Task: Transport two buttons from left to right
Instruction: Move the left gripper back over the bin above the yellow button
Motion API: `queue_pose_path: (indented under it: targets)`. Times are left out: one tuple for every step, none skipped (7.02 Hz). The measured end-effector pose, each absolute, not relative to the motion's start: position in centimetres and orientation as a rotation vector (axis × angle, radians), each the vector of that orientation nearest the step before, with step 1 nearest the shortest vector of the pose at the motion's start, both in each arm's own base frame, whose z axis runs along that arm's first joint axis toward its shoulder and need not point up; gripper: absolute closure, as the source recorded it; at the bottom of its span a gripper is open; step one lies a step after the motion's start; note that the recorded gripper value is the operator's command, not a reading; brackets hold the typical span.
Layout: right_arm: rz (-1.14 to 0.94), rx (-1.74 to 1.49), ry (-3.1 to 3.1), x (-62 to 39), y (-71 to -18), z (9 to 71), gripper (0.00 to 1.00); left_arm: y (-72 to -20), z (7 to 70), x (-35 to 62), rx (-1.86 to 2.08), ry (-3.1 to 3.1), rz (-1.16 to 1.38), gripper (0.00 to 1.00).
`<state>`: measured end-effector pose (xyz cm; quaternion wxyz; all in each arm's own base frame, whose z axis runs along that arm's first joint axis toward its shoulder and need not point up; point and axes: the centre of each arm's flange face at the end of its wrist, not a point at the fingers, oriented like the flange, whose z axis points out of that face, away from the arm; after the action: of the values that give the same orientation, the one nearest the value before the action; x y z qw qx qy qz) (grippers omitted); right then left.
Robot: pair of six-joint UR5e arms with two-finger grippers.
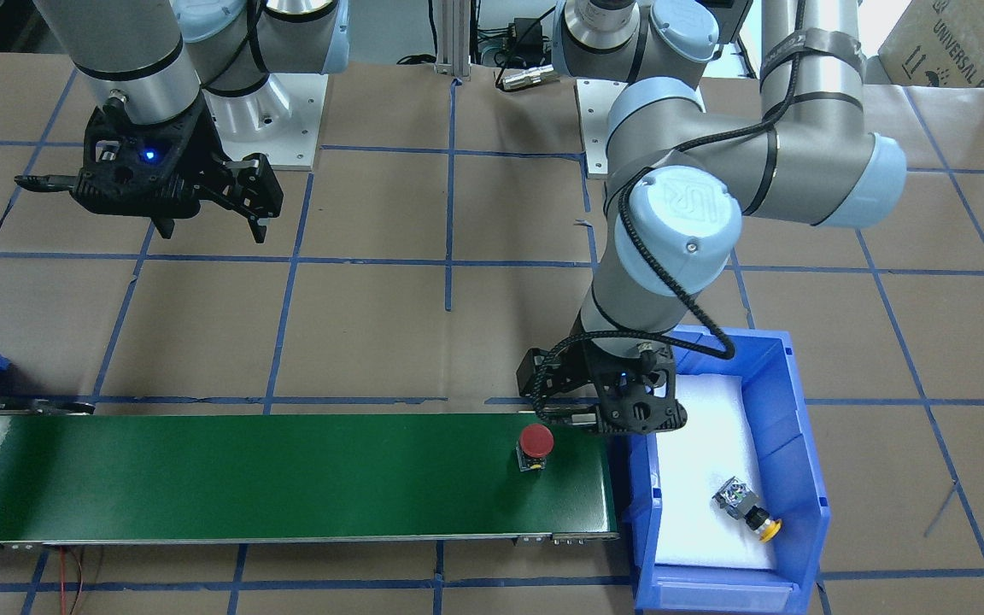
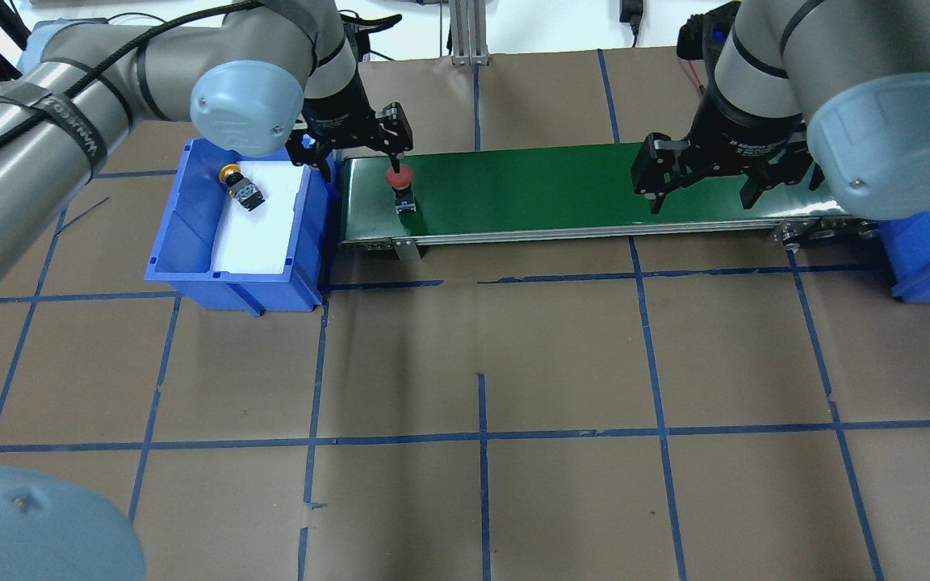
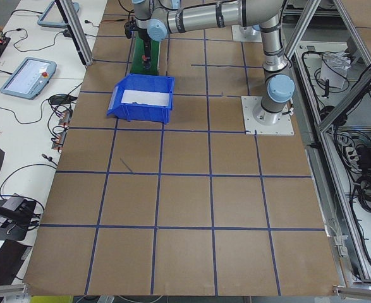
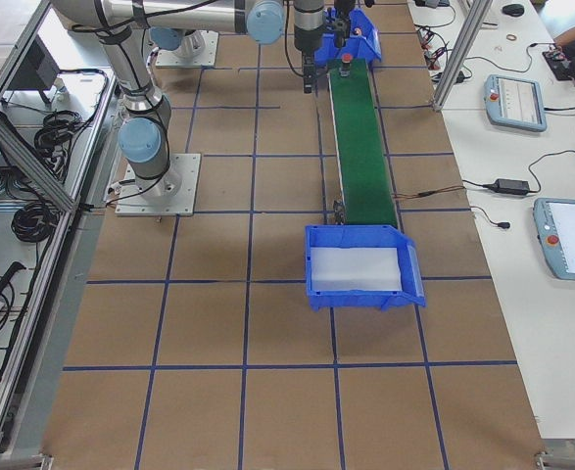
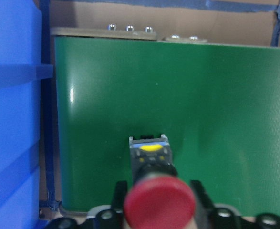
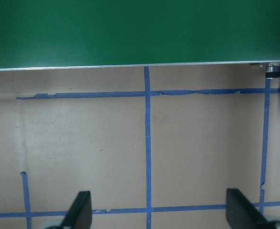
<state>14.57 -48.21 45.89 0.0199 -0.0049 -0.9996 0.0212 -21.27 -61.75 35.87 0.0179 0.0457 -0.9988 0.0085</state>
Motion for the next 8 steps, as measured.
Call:
queue_pose_path:
  targets:
    - [0.066, -0.015, -3.101, 14.6, -48.2, 45.9, 0.00, -60.2, 37.3, -19.3, 0.150, -3.102, 0.039, 0.00]
    - [0.066, -0.015, -3.102, 14.6, -48.2, 45.9, 0.00, -58.5, 38.8, -17.5, 0.154, -3.102, 0.052, 0.00]
    - [0.066, -0.016, -3.102, 14.6, -48.2, 45.9, 0.00, -57.4, 40.2, -15.6, 0.150, -3.101, 0.054, 0.00]
    - [0.065, -0.018, -3.102, 14.6, -48.2, 45.9, 0.00, -57.2, 40.6, -13.7, 0.140, -3.100, 0.046, 0.00]
    - [0.065, -0.019, -3.102, 14.6, -48.2, 45.9, 0.00, -57.4, 40.6, -12.1, 0.144, -3.100, 0.041, 0.00]
    - [0.065, -0.020, -3.102, 14.6, -48.2, 45.9, 0.00, -57.7, 40.6, -11.2, 0.146, -3.103, 0.044, 0.00]
    - [0.064, -0.020, -3.103, 14.6, -48.2, 45.8, 0.00, -58.3, 39.8, -10.8, 0.116, -3.108, 0.027, 0.00]
    - [0.061, -0.021, -3.102, 14.6, -48.2, 45.8, 0.00, -59.5, 37.9, -10.6, 0.053, -3.110, 0.009, 0.00]
